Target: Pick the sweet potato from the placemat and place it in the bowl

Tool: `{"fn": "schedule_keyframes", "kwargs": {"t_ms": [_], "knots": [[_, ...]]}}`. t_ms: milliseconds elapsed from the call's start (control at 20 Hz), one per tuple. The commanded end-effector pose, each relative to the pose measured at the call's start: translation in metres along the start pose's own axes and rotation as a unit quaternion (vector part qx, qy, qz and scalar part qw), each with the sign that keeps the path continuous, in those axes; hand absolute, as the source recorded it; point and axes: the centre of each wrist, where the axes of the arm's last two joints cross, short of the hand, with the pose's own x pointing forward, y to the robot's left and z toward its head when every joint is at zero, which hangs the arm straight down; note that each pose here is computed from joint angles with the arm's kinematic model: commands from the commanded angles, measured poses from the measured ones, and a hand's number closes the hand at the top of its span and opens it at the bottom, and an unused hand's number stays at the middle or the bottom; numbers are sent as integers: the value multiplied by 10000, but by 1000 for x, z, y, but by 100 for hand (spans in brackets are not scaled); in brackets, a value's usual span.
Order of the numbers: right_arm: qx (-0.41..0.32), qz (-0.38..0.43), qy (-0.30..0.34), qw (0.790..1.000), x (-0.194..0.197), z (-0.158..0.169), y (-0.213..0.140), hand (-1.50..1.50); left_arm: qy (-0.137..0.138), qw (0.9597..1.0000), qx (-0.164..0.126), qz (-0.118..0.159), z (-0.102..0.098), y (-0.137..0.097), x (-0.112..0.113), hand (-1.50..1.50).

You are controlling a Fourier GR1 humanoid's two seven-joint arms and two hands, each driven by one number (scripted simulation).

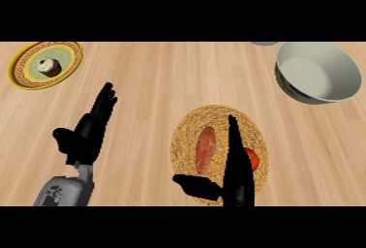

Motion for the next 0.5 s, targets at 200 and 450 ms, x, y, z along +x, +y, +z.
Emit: {"fn": "schedule_keyframes", "kwargs": {"t_ms": [200, 450], "knots": [[-26, -546, 291, 9981, -18, 0, 17, -150, 11, 10000, 55, -2, -1, 4, 12, 0], [-2, -619, 337, 9975, -23, -2, 23, -150, 32, 10000, 32, 88, -10, -15, -1, 0]]}}
